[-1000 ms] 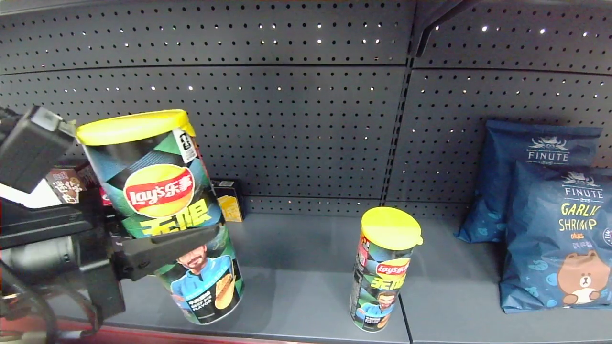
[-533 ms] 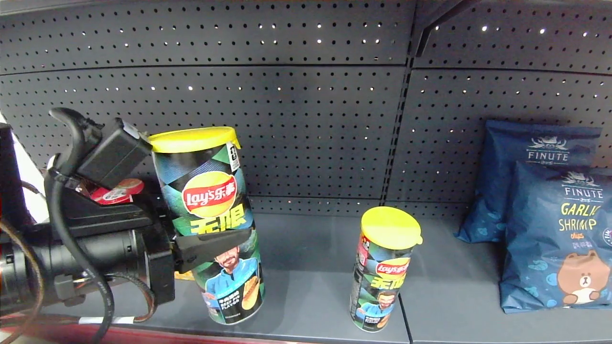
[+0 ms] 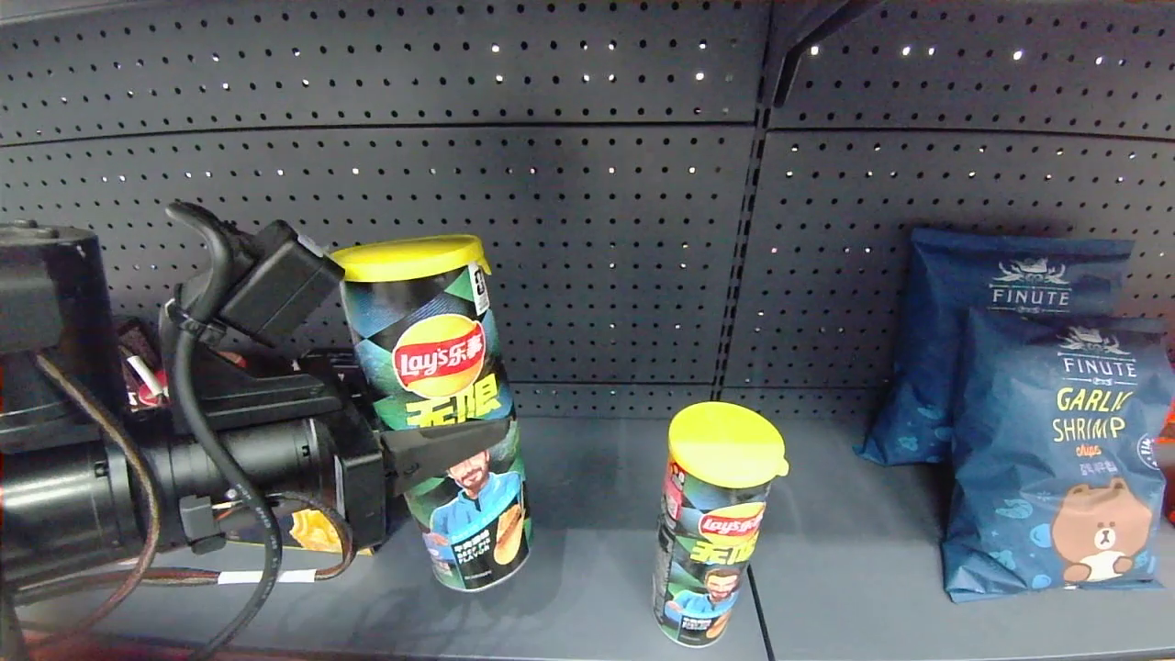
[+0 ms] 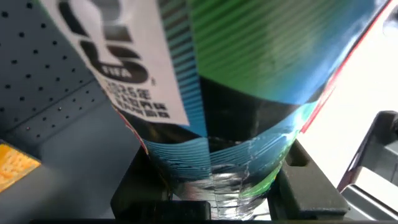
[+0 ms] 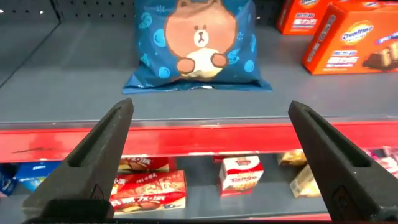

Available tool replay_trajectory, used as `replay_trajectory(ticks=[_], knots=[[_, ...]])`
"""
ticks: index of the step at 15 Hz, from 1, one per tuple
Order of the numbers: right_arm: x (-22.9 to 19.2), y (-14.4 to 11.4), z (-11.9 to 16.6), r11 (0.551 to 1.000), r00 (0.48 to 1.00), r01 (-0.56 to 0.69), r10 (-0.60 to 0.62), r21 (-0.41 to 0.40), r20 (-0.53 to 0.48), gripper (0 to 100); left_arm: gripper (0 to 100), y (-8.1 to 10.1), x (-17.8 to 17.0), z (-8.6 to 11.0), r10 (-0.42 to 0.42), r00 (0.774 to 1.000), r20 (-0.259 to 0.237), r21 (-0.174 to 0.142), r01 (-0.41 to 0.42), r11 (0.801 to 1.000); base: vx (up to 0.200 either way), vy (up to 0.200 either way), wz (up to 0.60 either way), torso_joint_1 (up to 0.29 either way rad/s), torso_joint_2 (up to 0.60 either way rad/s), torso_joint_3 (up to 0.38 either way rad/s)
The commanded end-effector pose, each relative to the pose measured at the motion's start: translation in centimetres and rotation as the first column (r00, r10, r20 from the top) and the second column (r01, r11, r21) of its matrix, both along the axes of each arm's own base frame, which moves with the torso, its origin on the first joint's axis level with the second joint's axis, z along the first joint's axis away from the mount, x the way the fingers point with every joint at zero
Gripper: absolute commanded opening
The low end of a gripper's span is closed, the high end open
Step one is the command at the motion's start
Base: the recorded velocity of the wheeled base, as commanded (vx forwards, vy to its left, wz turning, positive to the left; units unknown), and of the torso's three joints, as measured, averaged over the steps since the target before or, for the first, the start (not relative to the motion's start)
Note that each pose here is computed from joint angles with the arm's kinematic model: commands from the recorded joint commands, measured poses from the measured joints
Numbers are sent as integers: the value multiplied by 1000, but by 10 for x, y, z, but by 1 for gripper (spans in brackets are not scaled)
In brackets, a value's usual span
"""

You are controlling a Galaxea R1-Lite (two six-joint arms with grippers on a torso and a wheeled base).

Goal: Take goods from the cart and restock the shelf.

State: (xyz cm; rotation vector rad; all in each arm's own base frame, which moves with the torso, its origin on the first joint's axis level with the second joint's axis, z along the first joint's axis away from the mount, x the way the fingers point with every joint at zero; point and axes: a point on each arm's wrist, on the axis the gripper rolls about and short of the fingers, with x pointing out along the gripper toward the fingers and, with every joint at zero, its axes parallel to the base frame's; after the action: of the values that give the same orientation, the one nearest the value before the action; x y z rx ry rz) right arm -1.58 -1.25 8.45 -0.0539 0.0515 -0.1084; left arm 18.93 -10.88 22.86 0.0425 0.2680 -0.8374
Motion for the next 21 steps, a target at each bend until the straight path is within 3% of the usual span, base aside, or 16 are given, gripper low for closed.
replay_trajectory(ticks=[1, 7, 10, 12, 13, 15, 16, 18, 19, 20, 21], knots=[[0, 0, 1, 1000, 1000, 0, 0, -1, -3, 100, 0, 0, 1, 0, 5, 1000, -3, 2, -5, 1000, 0, 0, 0, 0, 0, 0], [0, 0, 1, 1000, 1000, -2, 2, 1, -3, 100, 0, -1, 8, 1, 9, 1000, 3, 5, -9, 1000, 0, 0, -200, 2, 1, 2], [0, 0, 1, 1000, 1000, -2, 2, 1, -3, 100, 0, 0, 21, -1, 93, 996, 0, 25, -93, 995, 0, 0, 0, 0, 0, 0], [0, 0, 1, 1000, 1000, -2, 2, 1, -3, 100, 0, 2, 34, -3, 136, 990, 29, 13, -137, 991, 0, 0, 0, 0, 0, 0], [0, 0, 1, 1000, 1000, -2, 2, 1, -3, 100, 0, 0, 44, -9, 141, 990, 31, 18, -141, 990, 0, 0, 0, 0, 0, 0], [0, 0, 0, 1000, 1000, -2, 2, 0, -5, 100, 0, -5, 64, -15, 155, 985, 78, -26, -153, 988, 0, 0, 0, 0, 0, 0], [0, 0, 0, 1000, 1000, -2, 2, 0, -5, 100, 0, -5, 71, -19, 162, 983, 87, -30, -160, 987, 0, 0, 0, 0, 0, 0], [0, 0, 0, 1000, 1000, -2, 2, 0, -5, 100, 0, -9, 94, -35, 174, 982, 77, -1, -175, 985, 0, 0, 0, 0, 0, 0], [0, 0, 0, 1000, 1000, -2, 2, 0, -5, 100, 0, -9, 94, -35, 174, 982, 77, -1, -175, 985, 0, 0, 0, 0, 0, 0], [0, 0, 1, 1000, 1000, -2, 2, 1, -3, 100, 0, -13, 103, -48, 162, 985, 55, 27, -164, 986, 0, 0, 0, 0, 0, 0], [0, 0, 1, 1000, 1000, -2, 2, 1, -3, 100, 0, -18, 110, -53, 79, 996, 43, 10, -79, 997, 0, 0, 0, 0, 0, 0]])
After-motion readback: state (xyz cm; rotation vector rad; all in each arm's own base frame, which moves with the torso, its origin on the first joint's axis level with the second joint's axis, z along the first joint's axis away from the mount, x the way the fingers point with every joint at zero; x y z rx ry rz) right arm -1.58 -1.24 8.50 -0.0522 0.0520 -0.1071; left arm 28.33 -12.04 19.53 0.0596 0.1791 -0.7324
